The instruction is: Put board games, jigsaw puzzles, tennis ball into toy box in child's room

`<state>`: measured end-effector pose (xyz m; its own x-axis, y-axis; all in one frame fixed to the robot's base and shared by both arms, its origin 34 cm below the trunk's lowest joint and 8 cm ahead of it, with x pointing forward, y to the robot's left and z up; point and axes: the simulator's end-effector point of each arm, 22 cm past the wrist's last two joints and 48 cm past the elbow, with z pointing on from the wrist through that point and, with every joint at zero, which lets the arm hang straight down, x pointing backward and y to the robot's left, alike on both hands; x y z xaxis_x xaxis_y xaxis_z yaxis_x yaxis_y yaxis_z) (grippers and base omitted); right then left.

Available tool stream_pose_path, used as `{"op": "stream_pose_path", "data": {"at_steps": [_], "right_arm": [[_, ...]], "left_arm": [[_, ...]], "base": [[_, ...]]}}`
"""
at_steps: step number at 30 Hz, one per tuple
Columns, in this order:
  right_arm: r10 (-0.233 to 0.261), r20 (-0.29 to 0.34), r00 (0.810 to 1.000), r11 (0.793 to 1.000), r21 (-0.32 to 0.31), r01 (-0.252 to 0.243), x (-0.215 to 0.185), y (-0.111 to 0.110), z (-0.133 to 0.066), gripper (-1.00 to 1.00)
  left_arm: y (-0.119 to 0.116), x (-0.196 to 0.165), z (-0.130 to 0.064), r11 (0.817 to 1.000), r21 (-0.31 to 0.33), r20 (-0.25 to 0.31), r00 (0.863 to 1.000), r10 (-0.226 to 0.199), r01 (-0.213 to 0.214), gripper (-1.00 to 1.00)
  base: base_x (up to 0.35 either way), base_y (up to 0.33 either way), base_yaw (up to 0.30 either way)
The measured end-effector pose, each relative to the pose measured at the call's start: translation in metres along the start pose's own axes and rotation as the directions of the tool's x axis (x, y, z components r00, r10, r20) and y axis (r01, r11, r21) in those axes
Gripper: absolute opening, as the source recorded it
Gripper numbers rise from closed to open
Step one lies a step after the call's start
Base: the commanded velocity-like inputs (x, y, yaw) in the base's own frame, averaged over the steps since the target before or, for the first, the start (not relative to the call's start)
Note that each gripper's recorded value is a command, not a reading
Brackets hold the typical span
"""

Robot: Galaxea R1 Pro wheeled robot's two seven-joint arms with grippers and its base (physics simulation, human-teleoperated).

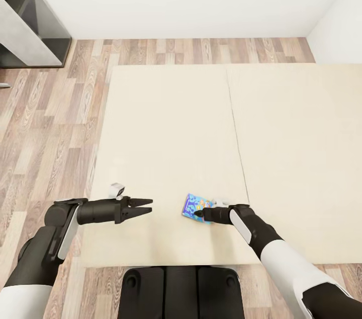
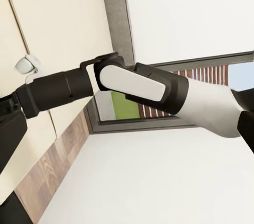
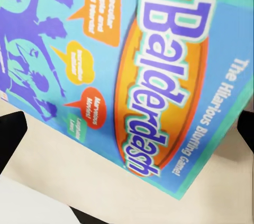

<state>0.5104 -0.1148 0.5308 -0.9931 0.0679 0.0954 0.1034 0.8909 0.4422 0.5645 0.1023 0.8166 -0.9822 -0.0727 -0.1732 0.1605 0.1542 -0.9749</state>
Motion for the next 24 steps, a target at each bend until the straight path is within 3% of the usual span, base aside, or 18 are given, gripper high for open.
{"op": "stream_pose_path", "data": {"at_steps": [24], "right_arm": [[-0.010,0.046,0.999,1.000,-0.004,0.010,-0.013,0.002,-0.001,1.00]], "left_arm": [[0.000,-0.001,-0.001,1.000,-0.001,0.002,1.000,0.002,-0.002,1.00]], "base": [[0.000,0.000,0.000]]}}
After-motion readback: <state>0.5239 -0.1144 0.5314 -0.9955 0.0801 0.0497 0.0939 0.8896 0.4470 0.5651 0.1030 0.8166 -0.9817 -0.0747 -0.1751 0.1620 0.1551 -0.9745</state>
